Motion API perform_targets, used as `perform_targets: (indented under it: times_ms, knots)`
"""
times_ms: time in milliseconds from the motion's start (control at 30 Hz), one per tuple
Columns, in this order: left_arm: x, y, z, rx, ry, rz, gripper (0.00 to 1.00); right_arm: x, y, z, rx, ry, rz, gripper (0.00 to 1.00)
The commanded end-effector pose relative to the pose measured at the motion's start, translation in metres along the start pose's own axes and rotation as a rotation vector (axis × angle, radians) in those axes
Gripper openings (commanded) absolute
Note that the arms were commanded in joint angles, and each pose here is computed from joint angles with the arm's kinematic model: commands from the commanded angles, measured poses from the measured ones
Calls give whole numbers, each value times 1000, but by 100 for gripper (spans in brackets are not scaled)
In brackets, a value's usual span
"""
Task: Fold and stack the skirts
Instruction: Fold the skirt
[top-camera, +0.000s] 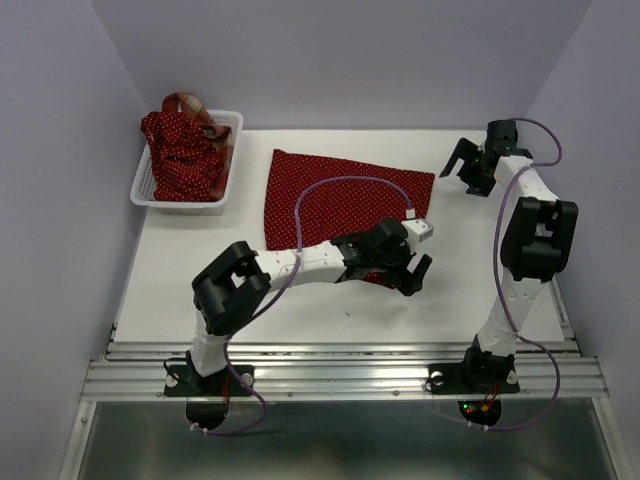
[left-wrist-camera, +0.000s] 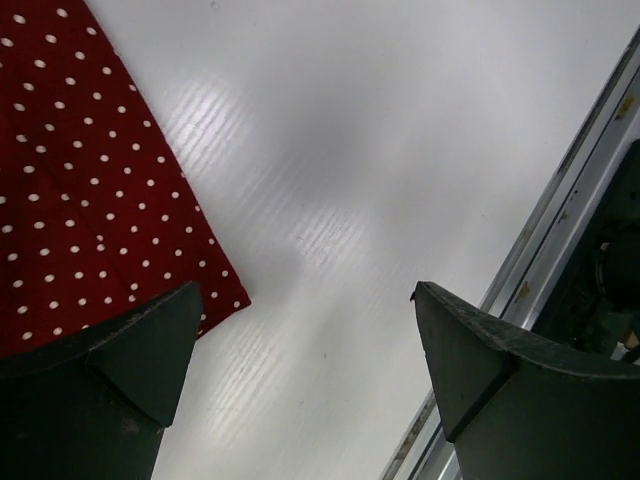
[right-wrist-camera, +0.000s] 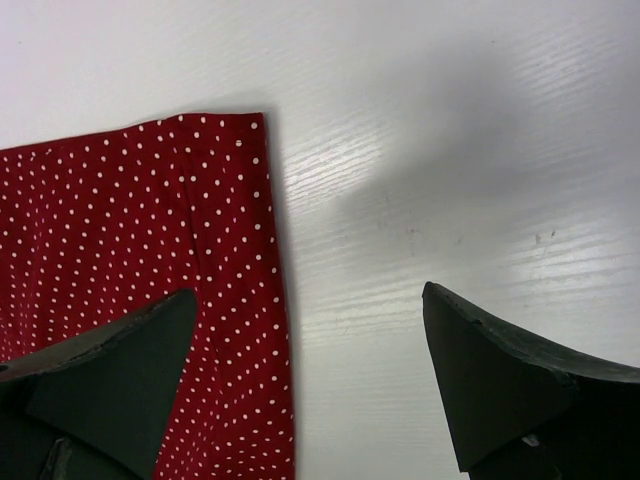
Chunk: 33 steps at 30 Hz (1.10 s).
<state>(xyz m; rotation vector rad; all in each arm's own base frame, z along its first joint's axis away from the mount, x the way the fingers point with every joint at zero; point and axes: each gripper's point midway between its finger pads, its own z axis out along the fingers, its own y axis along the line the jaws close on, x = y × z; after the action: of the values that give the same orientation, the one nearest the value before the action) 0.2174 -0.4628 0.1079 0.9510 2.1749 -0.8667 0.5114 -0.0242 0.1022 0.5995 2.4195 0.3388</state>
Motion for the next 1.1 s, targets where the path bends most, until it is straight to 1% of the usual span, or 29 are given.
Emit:
perform_targets:
  times_ms: [0, 133, 267, 367, 467, 500, 533, 567, 633, 767, 900, 933, 967, 1067]
  knots:
    - [-23, -10, 15, 25, -22, 47, 99, -19, 21, -9, -68, -46, -53, 100]
    - [-6, -1, 27, -6, 39, 40, 99, -17, 21, -6, -77, -36, -53, 100]
    - [6, 21, 33, -108, 65, 51, 99, -13, 22, -3, -88, -20, -55, 100]
    - [11, 30, 34, -150, 89, 64, 99, -14, 22, -4, -88, -23, -57, 100]
    - [20, 33, 36, -158, 118, 79, 95, -14, 23, -2, -92, -20, -55, 100]
    - [23, 33, 37, -155, 129, 84, 93, -13, 22, -1, -90, -19, -55, 100]
    - [26, 34, 37, -154, 138, 89, 88, -14, 22, -1, -90, -21, -53, 100]
    - [29, 34, 37, -152, 145, 100, 88, -14, 22, 0, -89, -18, -53, 100]
    - [37, 34, 37, -150, 159, 113, 82, -13, 21, 1, -87, -17, -52, 100]
    - [47, 37, 39, -166, 180, 123, 77, -14, 21, 4, -86, -16, -47, 100]
    - [49, 41, 44, -199, 179, 122, 69, -13, 22, 6, -95, -9, -49, 100]
    - [50, 44, 45, -221, 177, 128, 63, -13, 23, 7, -98, -8, -52, 100]
    - [49, 46, 45, -237, 174, 131, 62, -12, 22, 7, -95, -5, -51, 100]
    - [57, 46, 49, -264, 197, 156, 48, -11, 22, 10, -99, -1, -49, 100]
